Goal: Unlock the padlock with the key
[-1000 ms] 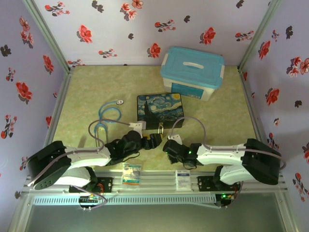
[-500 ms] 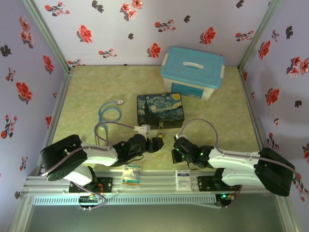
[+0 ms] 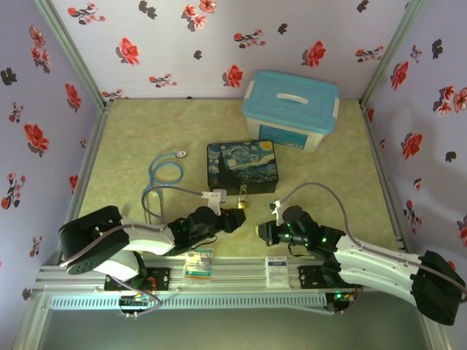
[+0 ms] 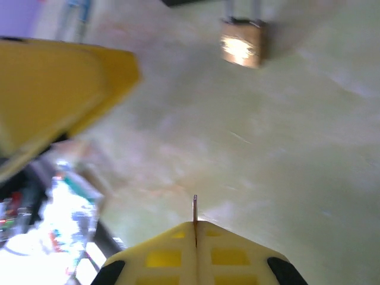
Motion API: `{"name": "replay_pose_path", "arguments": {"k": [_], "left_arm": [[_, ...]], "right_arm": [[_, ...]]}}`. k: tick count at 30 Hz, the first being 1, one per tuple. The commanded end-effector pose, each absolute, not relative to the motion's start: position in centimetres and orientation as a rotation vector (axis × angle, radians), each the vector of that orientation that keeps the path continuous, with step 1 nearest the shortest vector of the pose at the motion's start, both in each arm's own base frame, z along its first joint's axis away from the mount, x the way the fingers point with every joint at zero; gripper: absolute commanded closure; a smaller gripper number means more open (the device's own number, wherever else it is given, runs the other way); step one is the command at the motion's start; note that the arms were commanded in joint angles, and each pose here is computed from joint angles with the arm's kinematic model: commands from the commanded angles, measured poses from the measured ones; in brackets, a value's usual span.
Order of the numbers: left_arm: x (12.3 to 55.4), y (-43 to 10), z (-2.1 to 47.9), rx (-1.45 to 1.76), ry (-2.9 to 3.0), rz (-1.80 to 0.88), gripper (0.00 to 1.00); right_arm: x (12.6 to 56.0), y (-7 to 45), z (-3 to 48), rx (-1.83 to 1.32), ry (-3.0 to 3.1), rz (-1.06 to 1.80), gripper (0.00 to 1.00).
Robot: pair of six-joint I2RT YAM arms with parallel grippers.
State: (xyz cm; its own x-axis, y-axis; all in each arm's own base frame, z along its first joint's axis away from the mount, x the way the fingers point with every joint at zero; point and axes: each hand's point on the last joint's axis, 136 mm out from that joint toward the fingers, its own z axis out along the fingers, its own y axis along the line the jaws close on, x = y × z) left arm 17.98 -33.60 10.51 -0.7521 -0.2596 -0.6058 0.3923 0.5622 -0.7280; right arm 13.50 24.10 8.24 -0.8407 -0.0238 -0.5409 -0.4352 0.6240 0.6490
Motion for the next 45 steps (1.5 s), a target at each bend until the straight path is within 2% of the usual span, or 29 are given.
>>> {"name": "replay_pose_path", "arguments": {"k": [1,11,13,16,21,24,29,35,41,44,45], "left_arm": [[17.8,-33.3,14.4,0.142,1.939,-1.279,0.57],[15.6,-34.7,17.8,0.324,1.865,-1.405,0.57],[15.3,-34.9,17.8,0.34,1.864,-1.414,0.62],[15.2,-34.7,17.7,0.332,1.857,-1.426,0.74],[14.7,-35.2,18.1,0.353,1.83,-1.488,0.79],[14.2,-35.6,18.3,0.38,1.815,-1.53,0.89],[14.0,-35.7,18.1,0.355,1.819,-1.565,0.89],[13.6,-35.0,16.9,0.342,1.852,-1.563,0.84],[13.6,-35.2,16.6,0.355,1.875,-1.548,1.0],[13.6,-35.5,16.4,0.351,1.879,-1.556,1.0],[13.7,-35.5,16.3,0.346,1.882,-1.552,1.0]], "right_arm": [[13.2,25.7,12.1,-0.449,2.168,1.333,1.0],[12.4,27.7,17.2,-0.604,1.997,1.598,1.0],[12.4,27.9,17.9,-0.604,1.971,1.634,1.0],[12.4,28.1,18.4,-0.602,1.956,1.656,1.0],[12.5,28.0,18.3,-0.596,1.961,1.655,1.0],[12.6,27.9,18.0,-0.583,1.969,1.642,1.0],[13.3,27.6,17.8,-0.547,1.975,1.609,1.0],[13.8,27.4,18.0,-0.523,1.97,1.598,1.0],[14.2,27.3,18.3,-0.497,1.952,1.605,1.0],[14.4,27.2,18.2,-0.484,1.955,1.599,1.0],[14.5,27.1,18.0,-0.475,1.963,1.592,0.93]]}}
